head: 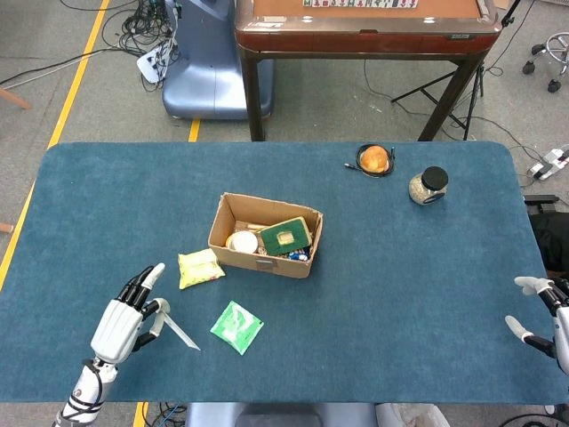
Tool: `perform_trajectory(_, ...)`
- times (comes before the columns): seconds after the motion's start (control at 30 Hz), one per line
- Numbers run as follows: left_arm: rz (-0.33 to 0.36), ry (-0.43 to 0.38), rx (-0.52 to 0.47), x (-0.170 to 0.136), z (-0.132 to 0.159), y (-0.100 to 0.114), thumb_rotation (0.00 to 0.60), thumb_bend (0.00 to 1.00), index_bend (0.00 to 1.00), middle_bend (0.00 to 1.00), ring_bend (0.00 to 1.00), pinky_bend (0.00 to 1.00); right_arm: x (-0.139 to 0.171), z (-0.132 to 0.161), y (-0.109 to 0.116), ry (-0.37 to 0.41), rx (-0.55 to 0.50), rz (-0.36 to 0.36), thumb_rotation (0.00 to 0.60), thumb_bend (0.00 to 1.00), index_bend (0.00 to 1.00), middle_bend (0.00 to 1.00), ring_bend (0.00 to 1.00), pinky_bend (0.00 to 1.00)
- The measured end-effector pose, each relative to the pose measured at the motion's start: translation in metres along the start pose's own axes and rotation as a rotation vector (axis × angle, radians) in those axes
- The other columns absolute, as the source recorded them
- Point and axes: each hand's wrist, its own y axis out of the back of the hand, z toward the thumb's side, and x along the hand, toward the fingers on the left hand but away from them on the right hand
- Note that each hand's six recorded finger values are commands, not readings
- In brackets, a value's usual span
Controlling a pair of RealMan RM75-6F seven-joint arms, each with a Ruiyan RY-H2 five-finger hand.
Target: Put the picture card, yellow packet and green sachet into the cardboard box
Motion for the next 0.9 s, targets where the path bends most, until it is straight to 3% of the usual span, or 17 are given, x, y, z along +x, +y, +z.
perform_trajectory(0.5,0.114,-0.036,-0.001,0.043,0.016,0.052,0.6,0.51,0.65,0.0,0.0,0.17,0.0,-0.001,0.0,-0.001,-0.001,0.002,0.6,0.05,0.39,0.48,0.36,0.42)
perform_trajectory(0.9,0.112,-0.083,-0.024,0.1,0.043,0.074,0.6,0.51,0.67,0.0,0.0,0.17,0.0,-0.001,0.0,-0.003,-0.003,0.0,0.6,0.05,0.39,0.48,0.36,0.42)
